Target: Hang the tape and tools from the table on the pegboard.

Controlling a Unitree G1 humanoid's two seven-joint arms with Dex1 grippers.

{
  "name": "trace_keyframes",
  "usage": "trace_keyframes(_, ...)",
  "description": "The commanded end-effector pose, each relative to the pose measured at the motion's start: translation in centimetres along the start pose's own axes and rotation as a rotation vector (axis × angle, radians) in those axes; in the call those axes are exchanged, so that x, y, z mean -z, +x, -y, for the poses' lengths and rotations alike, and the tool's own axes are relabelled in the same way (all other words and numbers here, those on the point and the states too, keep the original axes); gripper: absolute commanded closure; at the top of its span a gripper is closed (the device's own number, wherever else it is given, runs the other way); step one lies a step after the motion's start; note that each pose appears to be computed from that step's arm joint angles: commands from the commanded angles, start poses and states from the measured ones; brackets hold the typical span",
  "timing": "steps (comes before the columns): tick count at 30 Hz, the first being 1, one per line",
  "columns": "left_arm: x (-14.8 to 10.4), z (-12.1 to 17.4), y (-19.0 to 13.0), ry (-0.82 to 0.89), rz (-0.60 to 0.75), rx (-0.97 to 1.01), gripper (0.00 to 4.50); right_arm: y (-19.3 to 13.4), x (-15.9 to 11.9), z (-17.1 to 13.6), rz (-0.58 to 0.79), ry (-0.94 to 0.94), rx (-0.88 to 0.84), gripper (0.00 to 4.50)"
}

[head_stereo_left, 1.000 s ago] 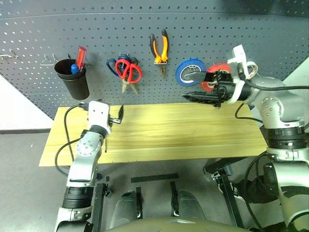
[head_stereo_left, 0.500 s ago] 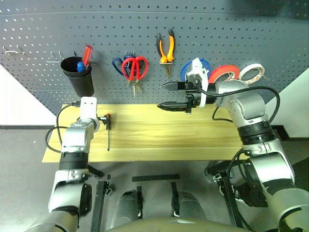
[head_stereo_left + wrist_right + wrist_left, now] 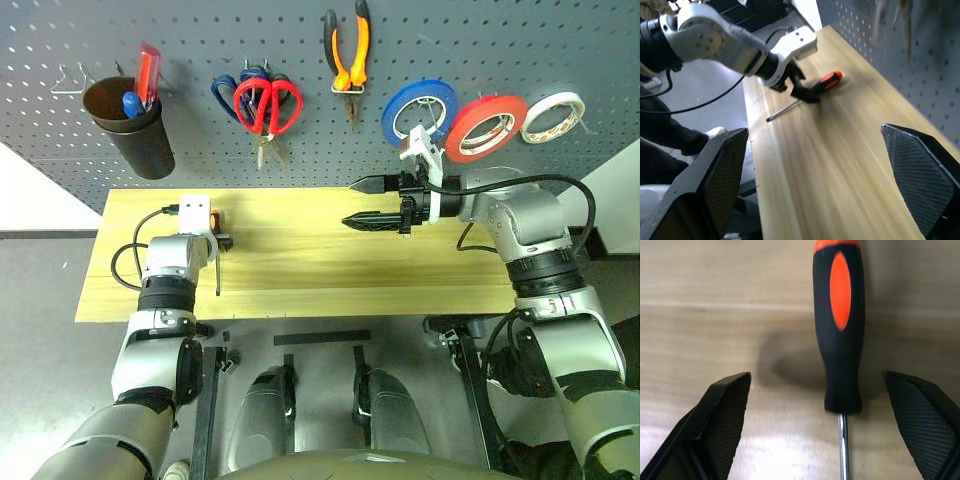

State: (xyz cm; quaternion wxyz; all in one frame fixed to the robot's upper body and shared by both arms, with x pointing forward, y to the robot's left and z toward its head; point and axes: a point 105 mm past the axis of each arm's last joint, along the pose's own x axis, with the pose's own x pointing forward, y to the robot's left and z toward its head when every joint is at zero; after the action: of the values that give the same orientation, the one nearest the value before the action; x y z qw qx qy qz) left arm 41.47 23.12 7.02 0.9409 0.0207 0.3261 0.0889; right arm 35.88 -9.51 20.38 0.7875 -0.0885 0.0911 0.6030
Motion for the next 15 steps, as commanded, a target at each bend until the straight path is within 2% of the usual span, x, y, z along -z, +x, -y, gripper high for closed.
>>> trace_keyframes(1, 1.4, 0.1, 0.5, -0.003, -0.053, -0.005, 0.03, -0.8, -1.1, -0.5, 0.027, -0.035, 0.0, 0.0)
trace_keyframes(4, 1.7, 0.2, 0.5, -0.027, -0.076, 0.002, 0.03, -1.0, -0.9, -0.7, 0.02, -0.033, 0.001, 0.0)
trace_keyframes(7, 1.9, 0.5, 0.3, -0.04, -0.083, 0.017, 0.62, -1.2, -0.7, -0.6, 0.01, -0.036, 0.011, 0.0)
trace_keyframes(15, 2.7, 0.1, 0.0, -0.058, -0.095, 0.006, 3.29, -1.6, -0.7, -0.2, 0.008, -0.044, 0.029, 0.0)
